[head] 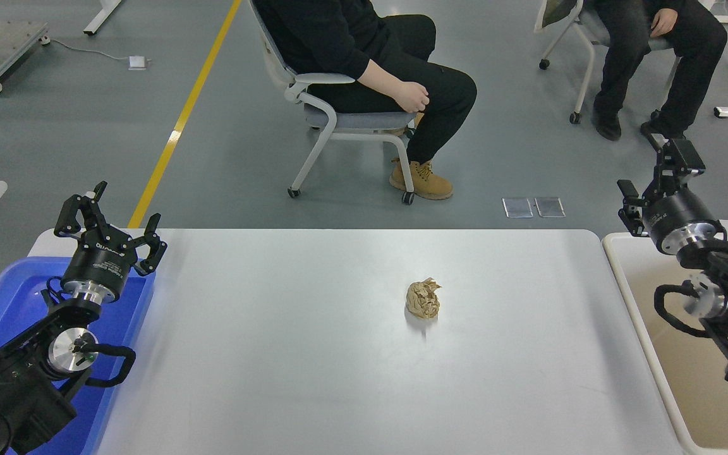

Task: Clean the table surface

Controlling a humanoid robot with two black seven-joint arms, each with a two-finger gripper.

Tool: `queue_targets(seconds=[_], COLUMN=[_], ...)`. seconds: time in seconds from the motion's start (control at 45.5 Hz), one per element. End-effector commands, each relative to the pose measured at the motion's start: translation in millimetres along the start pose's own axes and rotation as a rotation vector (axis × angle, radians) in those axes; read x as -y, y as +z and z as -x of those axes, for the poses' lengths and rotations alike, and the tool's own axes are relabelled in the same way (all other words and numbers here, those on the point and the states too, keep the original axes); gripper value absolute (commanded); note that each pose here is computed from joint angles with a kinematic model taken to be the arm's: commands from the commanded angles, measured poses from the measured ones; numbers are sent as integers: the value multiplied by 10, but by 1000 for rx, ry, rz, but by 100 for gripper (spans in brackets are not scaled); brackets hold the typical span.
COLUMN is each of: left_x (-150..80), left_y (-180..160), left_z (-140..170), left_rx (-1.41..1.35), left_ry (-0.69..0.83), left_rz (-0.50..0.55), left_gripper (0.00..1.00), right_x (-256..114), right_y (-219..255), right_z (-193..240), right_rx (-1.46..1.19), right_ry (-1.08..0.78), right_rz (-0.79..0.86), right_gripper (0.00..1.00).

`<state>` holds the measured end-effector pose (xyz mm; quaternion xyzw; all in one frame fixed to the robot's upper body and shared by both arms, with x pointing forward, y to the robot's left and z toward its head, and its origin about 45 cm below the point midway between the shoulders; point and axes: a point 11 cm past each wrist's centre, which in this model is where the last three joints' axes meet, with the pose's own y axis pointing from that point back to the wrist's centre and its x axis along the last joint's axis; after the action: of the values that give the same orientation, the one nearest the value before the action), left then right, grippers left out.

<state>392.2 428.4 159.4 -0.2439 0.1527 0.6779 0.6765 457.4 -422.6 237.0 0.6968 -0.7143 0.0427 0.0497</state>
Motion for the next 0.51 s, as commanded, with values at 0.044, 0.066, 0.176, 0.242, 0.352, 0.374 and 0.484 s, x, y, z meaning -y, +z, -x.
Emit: queue_targets(seconds=[0.044, 0.066, 0.176, 0.242, 0.352, 0.374, 0.484], left_x=[0, 0, 0, 0, 0, 0, 0], left_y=[2, -5, -5, 2, -5, 2, -5], left_z=[0, 3, 3, -1, 3, -1, 3], left_rx=[0, -1, -1, 0, -1, 0, -1], left_ry=[-1, 0, 0, 0, 0, 0, 0], left_rz=[0, 0, 0, 0, 0, 0, 0], left_gripper=[100, 100, 100, 100, 100, 100, 100], right_x=[222, 246, 366, 413, 440, 438, 410], right_y=[-500, -553, -771, -759, -723, -712, -628], right_z=[115, 151, 404, 713, 1099, 1154, 1483], right_rx=[-325, -360, -633, -734, -846, -861, -922], right_ry=[-184, -205, -348, -444, -556, -573, -665], right_rz=[1, -2, 4, 3, -10, -13, -33], right_gripper=[99, 99, 99, 99, 99, 99, 99])
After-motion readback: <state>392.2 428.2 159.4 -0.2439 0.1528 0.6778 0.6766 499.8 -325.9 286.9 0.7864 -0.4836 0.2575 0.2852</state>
